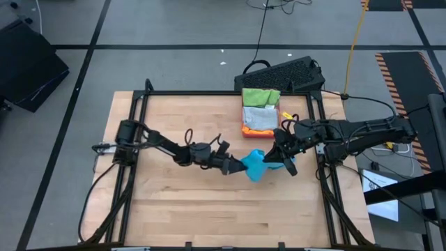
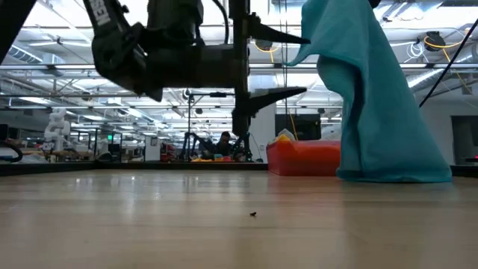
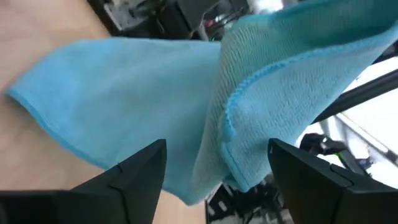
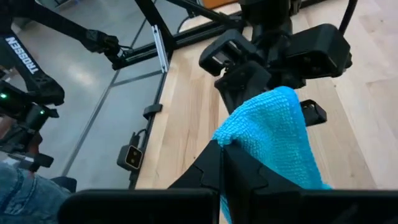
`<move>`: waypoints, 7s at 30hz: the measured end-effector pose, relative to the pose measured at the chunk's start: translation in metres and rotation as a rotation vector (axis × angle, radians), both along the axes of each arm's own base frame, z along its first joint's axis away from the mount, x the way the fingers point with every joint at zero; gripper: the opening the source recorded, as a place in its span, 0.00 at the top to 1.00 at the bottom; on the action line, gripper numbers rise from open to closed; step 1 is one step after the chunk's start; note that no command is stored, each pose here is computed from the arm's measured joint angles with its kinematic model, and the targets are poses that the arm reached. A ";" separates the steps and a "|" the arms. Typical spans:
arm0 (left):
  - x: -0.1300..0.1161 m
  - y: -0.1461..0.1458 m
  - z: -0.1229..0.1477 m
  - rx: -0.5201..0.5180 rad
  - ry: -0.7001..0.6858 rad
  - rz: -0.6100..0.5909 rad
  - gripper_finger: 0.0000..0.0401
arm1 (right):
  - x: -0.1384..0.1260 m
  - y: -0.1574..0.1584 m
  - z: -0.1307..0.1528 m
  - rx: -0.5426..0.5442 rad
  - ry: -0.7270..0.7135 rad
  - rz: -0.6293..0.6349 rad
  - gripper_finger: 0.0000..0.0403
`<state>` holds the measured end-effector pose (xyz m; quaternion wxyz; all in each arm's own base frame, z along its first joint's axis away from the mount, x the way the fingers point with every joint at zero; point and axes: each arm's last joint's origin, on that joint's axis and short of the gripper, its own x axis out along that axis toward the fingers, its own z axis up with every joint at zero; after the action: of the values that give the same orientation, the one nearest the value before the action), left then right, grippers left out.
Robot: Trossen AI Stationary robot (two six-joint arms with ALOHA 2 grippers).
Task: Fold microfiber towels
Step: Fold the blue microfiber cloth
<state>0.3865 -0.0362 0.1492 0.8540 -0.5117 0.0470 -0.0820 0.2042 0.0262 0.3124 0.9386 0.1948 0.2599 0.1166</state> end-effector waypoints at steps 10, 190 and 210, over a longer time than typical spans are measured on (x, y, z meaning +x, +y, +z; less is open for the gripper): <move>0.023 0.002 0.011 0.096 -0.143 0.039 0.56 | 0.000 0.000 0.000 -0.017 -0.009 0.006 1.00; 0.000 -0.009 0.137 0.764 0.110 0.042 0.97 | 0.027 -0.001 0.002 -0.172 0.110 0.053 1.00; -0.034 0.018 0.173 0.636 0.188 0.106 0.99 | 0.025 0.016 -0.035 0.022 0.253 -0.119 0.56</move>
<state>0.3527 -0.0186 0.3226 0.9659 -0.2266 0.1222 0.0288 0.2293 0.0420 0.2779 0.9013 0.2335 0.3630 0.0382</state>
